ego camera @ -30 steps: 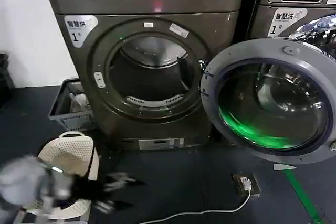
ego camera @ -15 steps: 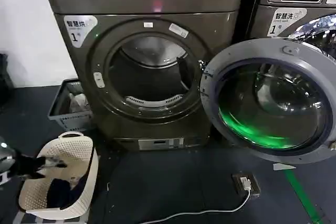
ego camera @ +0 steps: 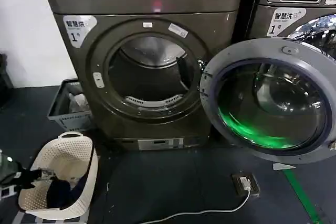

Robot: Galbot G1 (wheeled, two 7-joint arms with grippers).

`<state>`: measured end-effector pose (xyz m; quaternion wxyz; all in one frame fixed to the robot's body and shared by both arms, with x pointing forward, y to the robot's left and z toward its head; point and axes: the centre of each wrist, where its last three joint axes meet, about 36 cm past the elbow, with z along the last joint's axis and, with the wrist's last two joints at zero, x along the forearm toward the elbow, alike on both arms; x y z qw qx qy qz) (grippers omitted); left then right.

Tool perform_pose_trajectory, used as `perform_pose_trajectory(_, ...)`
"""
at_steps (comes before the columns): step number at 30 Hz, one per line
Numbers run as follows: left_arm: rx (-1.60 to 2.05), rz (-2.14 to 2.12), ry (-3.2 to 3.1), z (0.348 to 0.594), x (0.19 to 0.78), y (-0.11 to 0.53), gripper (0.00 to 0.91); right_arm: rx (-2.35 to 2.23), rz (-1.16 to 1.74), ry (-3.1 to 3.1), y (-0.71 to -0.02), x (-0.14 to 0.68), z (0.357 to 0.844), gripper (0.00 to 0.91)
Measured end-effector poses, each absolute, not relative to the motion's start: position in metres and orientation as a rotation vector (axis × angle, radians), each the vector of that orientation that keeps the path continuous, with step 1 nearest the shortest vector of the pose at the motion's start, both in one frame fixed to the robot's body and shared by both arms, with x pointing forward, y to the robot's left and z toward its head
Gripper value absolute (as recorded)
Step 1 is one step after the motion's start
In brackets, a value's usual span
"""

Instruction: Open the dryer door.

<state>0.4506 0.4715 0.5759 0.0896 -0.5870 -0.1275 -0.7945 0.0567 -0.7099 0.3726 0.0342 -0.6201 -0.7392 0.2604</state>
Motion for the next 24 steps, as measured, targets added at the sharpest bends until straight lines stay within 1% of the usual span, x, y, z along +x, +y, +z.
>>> perform_pose_trajectory(5,-1.764,-2.331,-0.399,0.565,0.45,0.476,0.907,-1.892,0.793,-2.27,-0.707,0.055,0.368,0.907)
perform_pose_trajectory(12,-1.771,-2.318,-0.425,0.559,0.451,0.479,0.907,-1.885,0.799,-2.276,-0.705,0.054,0.367,0.907)
perform_pose_trajectory(24,-1.767,-2.329,-0.431,0.563,0.451,0.476,0.907,-1.874,0.801,-2.291,-0.703,0.052,0.365,0.907)
